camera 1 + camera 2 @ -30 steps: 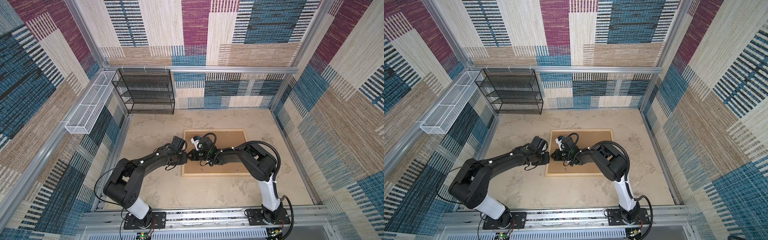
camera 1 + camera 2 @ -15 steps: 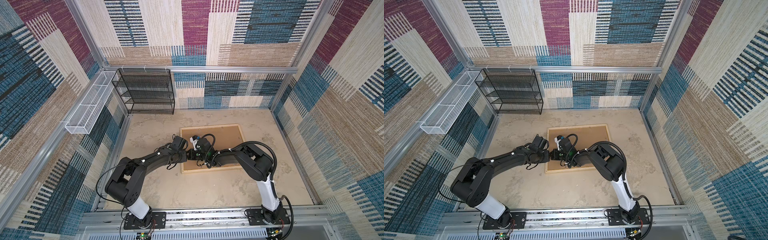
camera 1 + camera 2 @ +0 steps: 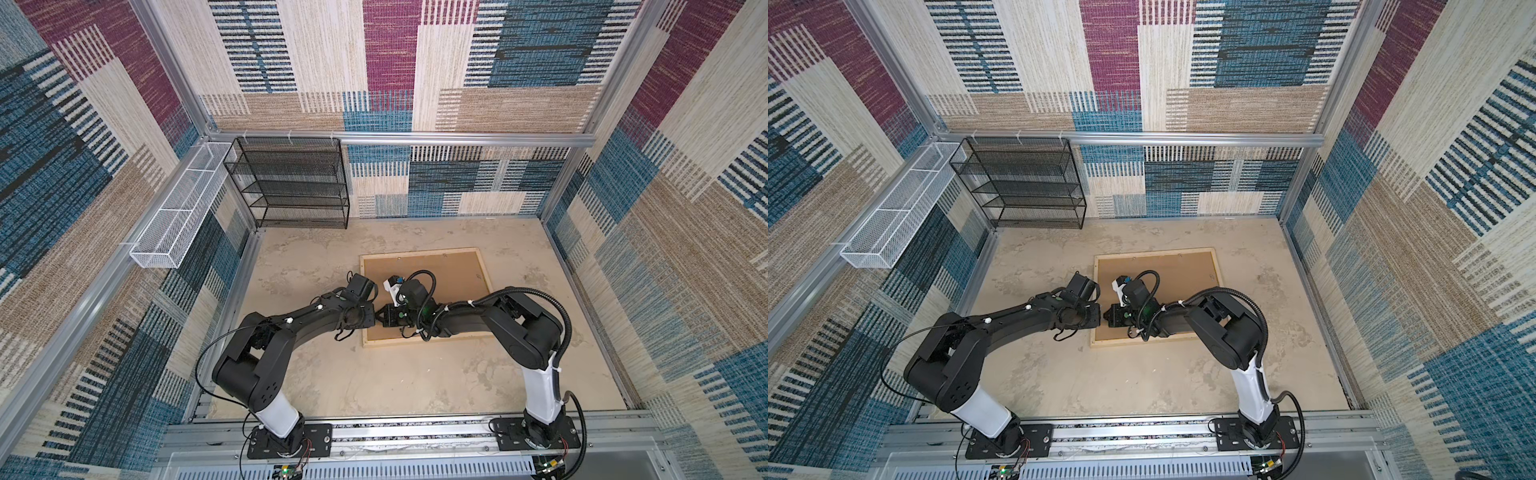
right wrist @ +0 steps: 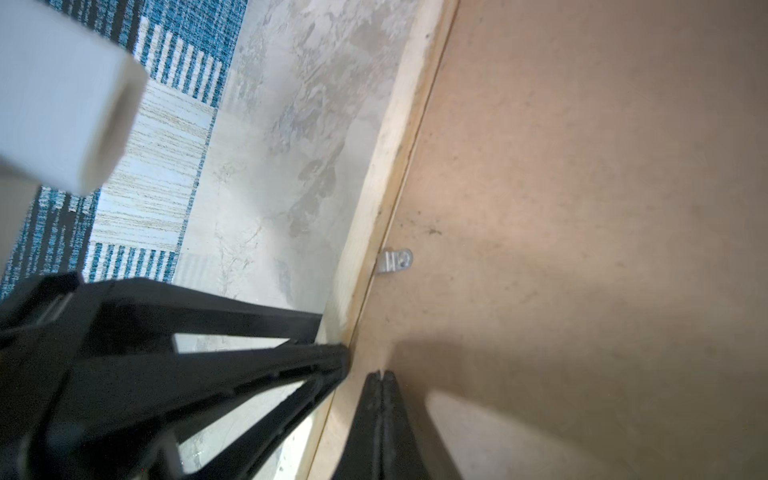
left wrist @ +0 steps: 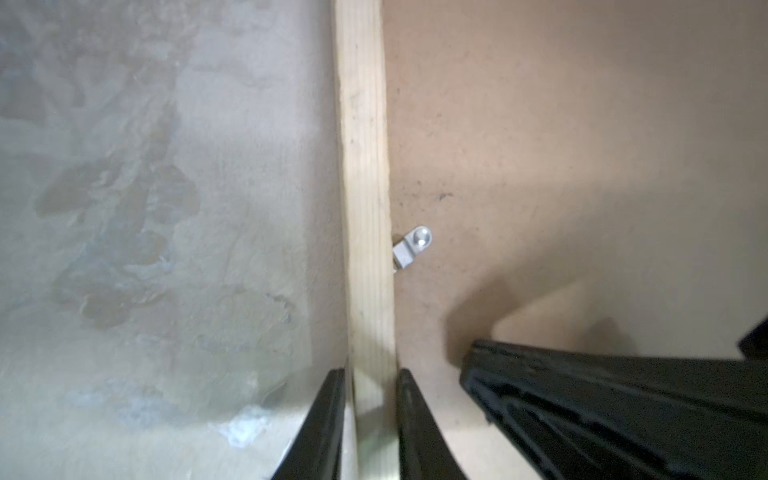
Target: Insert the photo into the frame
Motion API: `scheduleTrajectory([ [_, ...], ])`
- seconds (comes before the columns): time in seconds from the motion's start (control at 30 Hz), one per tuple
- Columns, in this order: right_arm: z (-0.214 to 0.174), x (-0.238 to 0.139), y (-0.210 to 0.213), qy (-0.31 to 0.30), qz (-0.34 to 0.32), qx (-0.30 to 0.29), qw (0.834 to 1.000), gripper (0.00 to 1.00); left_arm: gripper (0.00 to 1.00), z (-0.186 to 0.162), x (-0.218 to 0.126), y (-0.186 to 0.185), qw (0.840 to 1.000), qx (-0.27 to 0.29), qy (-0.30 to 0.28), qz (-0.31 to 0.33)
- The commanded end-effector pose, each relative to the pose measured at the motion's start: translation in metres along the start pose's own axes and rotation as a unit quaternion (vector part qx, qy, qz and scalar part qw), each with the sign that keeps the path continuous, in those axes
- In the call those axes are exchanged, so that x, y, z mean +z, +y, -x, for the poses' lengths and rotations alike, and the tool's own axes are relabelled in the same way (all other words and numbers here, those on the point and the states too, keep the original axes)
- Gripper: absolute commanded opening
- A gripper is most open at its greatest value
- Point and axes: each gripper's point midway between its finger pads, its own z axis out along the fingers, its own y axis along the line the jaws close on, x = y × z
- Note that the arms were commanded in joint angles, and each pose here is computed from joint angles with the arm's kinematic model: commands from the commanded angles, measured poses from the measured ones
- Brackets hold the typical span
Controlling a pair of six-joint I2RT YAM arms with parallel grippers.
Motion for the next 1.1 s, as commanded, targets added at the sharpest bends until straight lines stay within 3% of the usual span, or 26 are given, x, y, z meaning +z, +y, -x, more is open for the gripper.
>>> scheduleTrajectory([
  [0.0,0.021,-0.009,0.002,-0.024,-0.027,-0.04,0.999,0.1,0.29,-0.003,-0.007,0.0,1.0,-0.002,0.001,-0.009],
  [0.1,0.046,-0.02,0.003,-0.047,-0.037,-0.06,0.996,0.3,0.3,-0.004,-0.01,0.001,1.0,-0.003,-0.003,-0.011],
  [0.3,0.081,-0.032,-0.013,-0.067,-0.052,-0.072,0.994,0.47,0.29,-0.006,-0.004,0.0,1.0,-0.008,-0.005,-0.018],
  [0.47,0.103,-0.046,-0.039,-0.083,-0.084,-0.071,0.991,0.51,0.26,-0.004,-0.001,-0.003,1.0,-0.005,-0.007,-0.023],
  [0.73,0.137,-0.073,-0.092,-0.091,-0.172,-0.054,0.979,0.53,0.12,0.002,-0.002,-0.003,1.0,0.015,-0.012,-0.013],
  [1.07,0.168,-0.111,-0.149,-0.107,-0.238,-0.034,0.965,0.62,0.14,0.02,0.014,-0.02,0.996,0.087,-0.018,-0.029],
])
